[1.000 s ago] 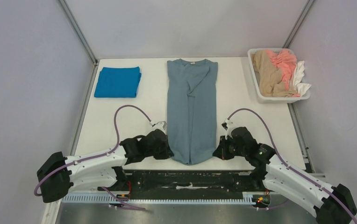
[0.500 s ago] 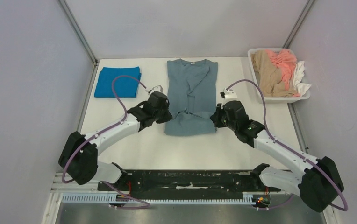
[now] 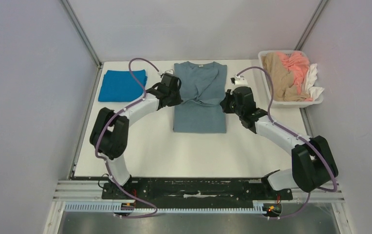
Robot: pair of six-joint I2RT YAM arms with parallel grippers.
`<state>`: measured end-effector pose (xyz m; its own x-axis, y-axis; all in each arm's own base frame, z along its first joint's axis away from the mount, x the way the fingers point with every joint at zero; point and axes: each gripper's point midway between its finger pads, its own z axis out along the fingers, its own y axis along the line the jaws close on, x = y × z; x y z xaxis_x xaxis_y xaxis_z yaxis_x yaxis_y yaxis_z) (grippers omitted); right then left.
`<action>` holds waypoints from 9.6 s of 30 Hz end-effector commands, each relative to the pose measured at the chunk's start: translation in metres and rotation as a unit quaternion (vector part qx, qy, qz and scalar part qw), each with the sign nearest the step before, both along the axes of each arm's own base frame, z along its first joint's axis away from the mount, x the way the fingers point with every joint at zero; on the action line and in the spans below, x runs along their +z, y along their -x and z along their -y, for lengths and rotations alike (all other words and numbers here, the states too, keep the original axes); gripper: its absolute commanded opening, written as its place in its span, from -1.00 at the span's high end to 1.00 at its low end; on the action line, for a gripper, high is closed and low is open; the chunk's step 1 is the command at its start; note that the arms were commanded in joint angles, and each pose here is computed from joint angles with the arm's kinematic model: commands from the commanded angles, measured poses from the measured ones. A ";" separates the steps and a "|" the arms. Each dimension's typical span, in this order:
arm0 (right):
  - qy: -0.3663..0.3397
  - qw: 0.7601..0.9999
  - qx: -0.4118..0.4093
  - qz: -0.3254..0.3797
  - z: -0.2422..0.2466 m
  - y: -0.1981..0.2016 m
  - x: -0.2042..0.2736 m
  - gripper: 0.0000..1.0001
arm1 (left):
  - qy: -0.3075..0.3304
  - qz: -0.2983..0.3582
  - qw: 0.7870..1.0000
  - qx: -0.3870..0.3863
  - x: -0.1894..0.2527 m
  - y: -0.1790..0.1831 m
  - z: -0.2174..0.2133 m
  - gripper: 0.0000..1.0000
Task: Fold and stack the t-shirts
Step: Fold the folded rectangular tshirt in 1/3 of the way, then grab one side of the 2/3 rectangular tshirt with both arms, then fold the long partially folded tshirt into a neat square, then put the neatly folded tshirt into the corner of the board with the left arm
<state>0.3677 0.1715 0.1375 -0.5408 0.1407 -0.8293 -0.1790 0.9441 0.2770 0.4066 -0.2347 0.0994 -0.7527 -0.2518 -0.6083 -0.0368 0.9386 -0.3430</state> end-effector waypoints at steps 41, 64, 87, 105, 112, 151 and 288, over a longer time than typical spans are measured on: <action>-0.095 0.984 0.070 -0.133 0.000 0.064 -0.080 -0.96 | 0.053 -0.103 0.993 -0.022 -0.043 0.073 -0.021 -0.65; -0.086 0.978 0.015 -0.192 0.017 0.089 -0.130 -0.15 | 0.066 -0.167 0.984 -0.019 -0.095 0.098 -0.019 0.88; -0.042 0.967 0.071 -0.241 0.027 0.182 -0.155 1.00 | 0.079 -0.180 0.980 -0.009 -0.119 0.207 -0.040 0.96; -0.073 0.976 0.109 -0.172 0.018 0.221 -0.109 1.00 | 0.156 -0.075 0.984 -0.053 -0.050 0.271 -0.013 0.95; -0.123 0.986 0.107 -0.031 -0.009 0.160 -0.014 1.00 | 0.117 0.021 0.992 -0.046 0.027 0.224 -0.002 0.96; -0.155 0.982 0.060 0.087 -0.042 -0.117 0.081 1.00 | 0.032 0.072 0.989 0.127 0.077 -0.059 -0.082 0.95; 0.081 0.975 -0.203 0.047 0.128 0.101 -0.058 -0.96 | -0.510 0.151 0.842 0.093 0.158 -0.169 -0.241 0.95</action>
<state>0.2618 0.0524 0.0745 -0.4224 0.1963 -0.8849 0.1612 0.9770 0.1398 0.5596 0.0036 0.1961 -0.6208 0.3651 -0.6937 -0.2137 0.7726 0.5979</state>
